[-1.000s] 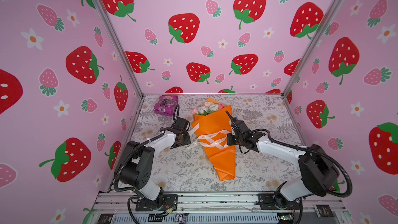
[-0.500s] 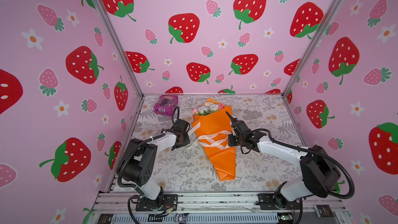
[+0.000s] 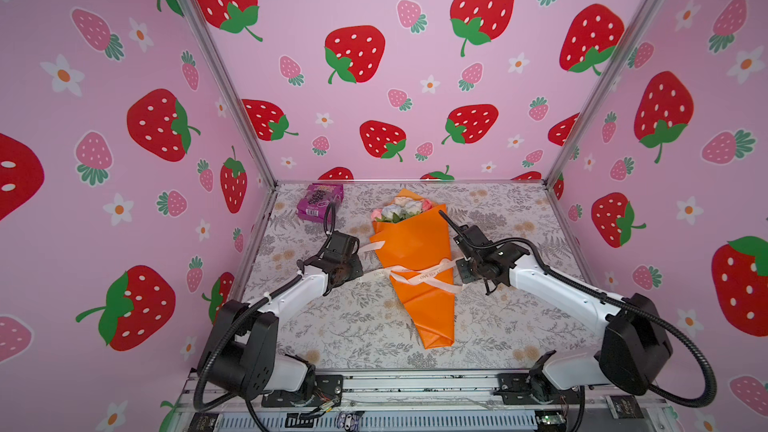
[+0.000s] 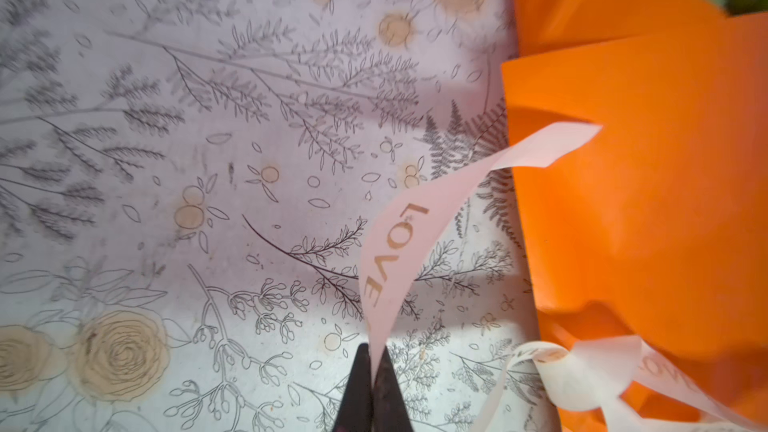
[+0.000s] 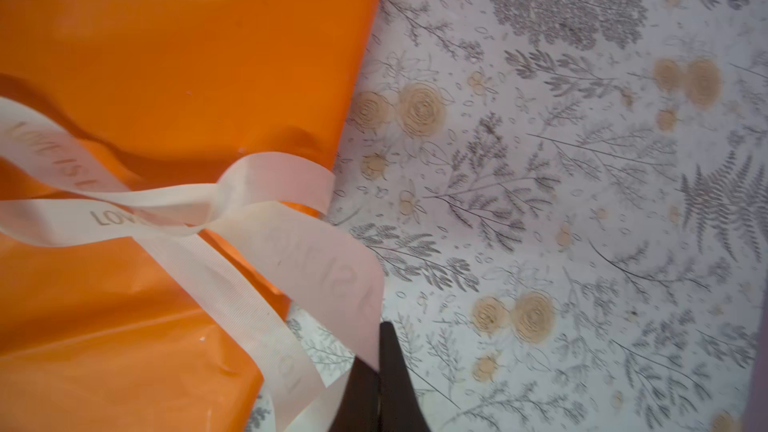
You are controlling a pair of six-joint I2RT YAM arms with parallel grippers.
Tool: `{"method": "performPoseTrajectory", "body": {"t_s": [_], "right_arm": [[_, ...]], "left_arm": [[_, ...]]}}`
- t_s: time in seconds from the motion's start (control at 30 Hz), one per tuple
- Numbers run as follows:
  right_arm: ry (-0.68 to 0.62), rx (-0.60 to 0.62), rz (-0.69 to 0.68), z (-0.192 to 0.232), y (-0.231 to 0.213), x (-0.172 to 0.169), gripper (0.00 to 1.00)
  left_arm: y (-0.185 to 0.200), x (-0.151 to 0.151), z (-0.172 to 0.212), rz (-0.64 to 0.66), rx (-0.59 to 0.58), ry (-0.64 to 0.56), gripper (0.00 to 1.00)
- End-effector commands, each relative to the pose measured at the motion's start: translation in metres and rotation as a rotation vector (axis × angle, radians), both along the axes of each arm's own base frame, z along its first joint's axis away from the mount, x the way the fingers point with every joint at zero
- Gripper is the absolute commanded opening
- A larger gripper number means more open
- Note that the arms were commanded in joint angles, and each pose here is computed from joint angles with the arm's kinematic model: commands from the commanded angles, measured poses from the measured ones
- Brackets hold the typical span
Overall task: Tie the bouquet of fake flowers
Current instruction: 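Pull both ribbon ends outward away from the cone to tighten the knot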
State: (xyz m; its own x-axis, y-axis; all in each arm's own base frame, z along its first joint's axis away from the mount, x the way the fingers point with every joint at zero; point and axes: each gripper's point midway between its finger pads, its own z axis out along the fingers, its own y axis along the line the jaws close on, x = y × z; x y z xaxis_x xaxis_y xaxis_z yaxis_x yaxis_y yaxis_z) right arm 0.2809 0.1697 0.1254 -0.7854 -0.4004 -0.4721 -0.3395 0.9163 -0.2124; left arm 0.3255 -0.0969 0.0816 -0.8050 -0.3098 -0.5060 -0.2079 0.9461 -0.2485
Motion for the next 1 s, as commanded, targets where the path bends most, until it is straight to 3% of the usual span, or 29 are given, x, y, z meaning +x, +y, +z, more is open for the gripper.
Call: {"method": "performPoseTrajectory", "body": {"t_s": [0.0, 0.1, 0.2, 0.4, 0.73, 0.9, 0.97], "right_arm": [[-0.044, -0.130, -0.082, 0.022, -0.046, 0.002, 0.00], [-0.107, -0.119, -0.139, 0.040, -0.062, 0.012, 0.00], [-0.161, -0.140, -0.099, 0.059, -0.063, 0.020, 0.00], [-0.260, -0.355, -0.119, 0.075, -0.091, 0.031, 0.00], [-0.411, -0.172, -0.199, 0.097, -0.074, 0.056, 0.00], [-0.491, -0.041, 0.012, 0.117, -0.033, 0.058, 0.00], [-0.570, -0.061, 0.017, 0.133, -0.032, 0.057, 0.00]], "left_arm": [[0.014, -0.008, 0.008, 0.018, 0.049, -0.024, 0.00], [0.015, -0.012, 0.015, 0.009, 0.041, -0.046, 0.00], [0.016, -0.016, 0.018, 0.010, 0.034, -0.053, 0.00], [0.020, -0.023, 0.018, 0.024, 0.023, -0.066, 0.00], [-0.003, -0.024, 0.010, -0.018, -0.109, -0.046, 0.00], [-0.023, -0.019, 0.000, -0.048, -0.208, -0.029, 0.00], [-0.027, -0.017, -0.004, -0.047, -0.227, -0.017, 0.00]]}}
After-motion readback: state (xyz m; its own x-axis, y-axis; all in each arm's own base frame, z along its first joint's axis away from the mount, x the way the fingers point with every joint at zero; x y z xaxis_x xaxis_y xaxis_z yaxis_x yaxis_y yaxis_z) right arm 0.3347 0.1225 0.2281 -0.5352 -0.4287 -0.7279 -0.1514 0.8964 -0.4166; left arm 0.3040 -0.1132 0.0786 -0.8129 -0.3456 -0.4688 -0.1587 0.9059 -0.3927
